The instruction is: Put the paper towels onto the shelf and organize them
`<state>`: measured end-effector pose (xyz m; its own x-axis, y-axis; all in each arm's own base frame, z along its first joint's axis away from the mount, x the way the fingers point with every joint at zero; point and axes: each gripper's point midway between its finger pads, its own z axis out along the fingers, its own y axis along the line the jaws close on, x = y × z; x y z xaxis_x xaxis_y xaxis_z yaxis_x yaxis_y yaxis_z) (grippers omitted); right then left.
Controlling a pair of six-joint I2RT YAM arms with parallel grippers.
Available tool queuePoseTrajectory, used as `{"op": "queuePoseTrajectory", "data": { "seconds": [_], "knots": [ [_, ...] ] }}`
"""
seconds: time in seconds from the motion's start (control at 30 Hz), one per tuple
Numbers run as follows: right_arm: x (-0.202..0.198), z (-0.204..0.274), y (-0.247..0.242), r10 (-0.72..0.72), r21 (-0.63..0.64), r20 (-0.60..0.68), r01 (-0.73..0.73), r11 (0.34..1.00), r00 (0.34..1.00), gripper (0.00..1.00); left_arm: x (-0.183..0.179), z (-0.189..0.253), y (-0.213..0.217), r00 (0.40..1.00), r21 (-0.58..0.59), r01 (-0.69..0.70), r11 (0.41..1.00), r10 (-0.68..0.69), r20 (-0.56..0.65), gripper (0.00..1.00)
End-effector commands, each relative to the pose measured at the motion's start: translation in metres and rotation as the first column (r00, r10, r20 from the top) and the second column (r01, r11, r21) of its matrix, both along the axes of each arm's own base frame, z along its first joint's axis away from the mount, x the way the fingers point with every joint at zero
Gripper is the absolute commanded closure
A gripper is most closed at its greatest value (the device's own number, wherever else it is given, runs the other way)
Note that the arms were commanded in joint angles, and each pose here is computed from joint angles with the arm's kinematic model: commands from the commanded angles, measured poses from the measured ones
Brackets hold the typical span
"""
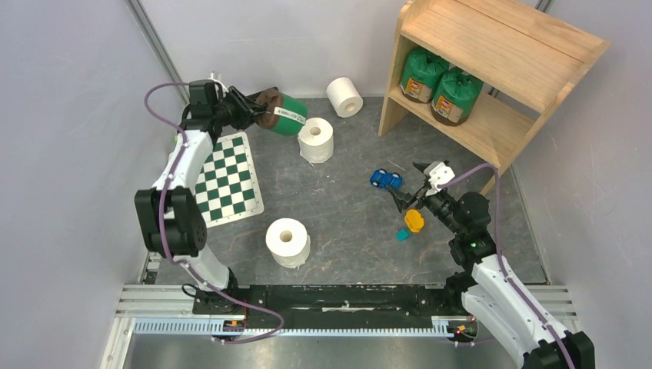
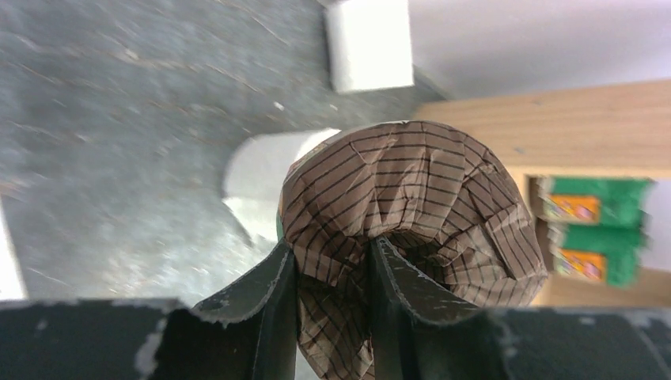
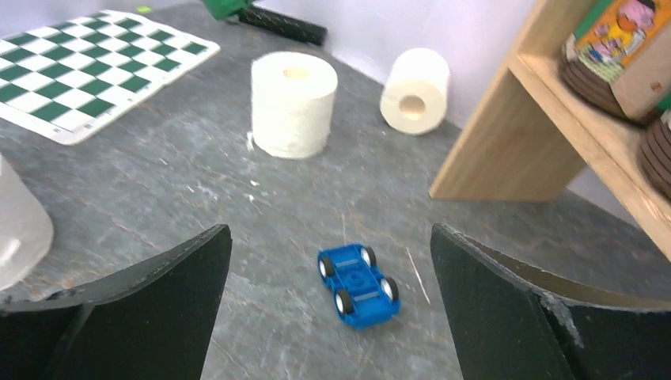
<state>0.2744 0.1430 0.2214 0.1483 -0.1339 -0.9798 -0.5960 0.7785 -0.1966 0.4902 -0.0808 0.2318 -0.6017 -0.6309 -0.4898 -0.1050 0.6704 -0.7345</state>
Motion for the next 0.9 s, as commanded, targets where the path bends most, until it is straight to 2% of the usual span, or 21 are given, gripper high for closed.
{"op": "queuePoseTrajectory", "data": {
  "seconds": [0.0, 0.2, 0.43, 0.77, 0.8, 0.87],
  "knots": [
    [-0.01, 0.045, 0.025, 0.141, 0.102, 0.153, -0.157, 0.982, 0.978, 0.01, -0.037, 0.061, -0.033, 0.989, -0.245, 0.107, 0.963, -0.077, 0.129, 0.72],
    [-0.014, 0.063, 0.04, 0.203, 0.115, 0.231, -0.234, 0.966, 0.952, 0.01, -0.083, 0.064, -0.055, 0.987, -0.366, 0.154, 0.918, -0.126, 0.099, 0.72],
    [-0.028, 0.071, 0.063, 0.284, 0.091, 0.32, -0.328, 0.94, 0.904, 0.01, -0.13, 0.071, -0.111, 0.962, -0.543, 0.265, 0.797, -0.254, 0.098, 0.72],
    [-0.029, 0.086, 0.095, 0.371, 0.034, 0.41, -0.421, 0.906, 0.833, 0.01, -0.162, 0.097, -0.145, 0.932, -0.691, 0.335, 0.64, -0.335, 0.142, 0.71],
    [-0.028, 0.088, 0.098, 0.376, 0.027, 0.418, -0.425, 0.905, 0.827, 0.05, -0.164, 0.1, -0.147, 0.929, -0.705, 0.339, 0.623, -0.341, 0.145, 0.71],
    [-0.025, 0.092, 0.105, 0.386, 0.013, 0.428, -0.433, 0.901, 0.817, 0.05, -0.17, 0.104, -0.152, 0.921, -0.72, 0.352, 0.597, -0.358, 0.153, 0.71]
  ]
}}
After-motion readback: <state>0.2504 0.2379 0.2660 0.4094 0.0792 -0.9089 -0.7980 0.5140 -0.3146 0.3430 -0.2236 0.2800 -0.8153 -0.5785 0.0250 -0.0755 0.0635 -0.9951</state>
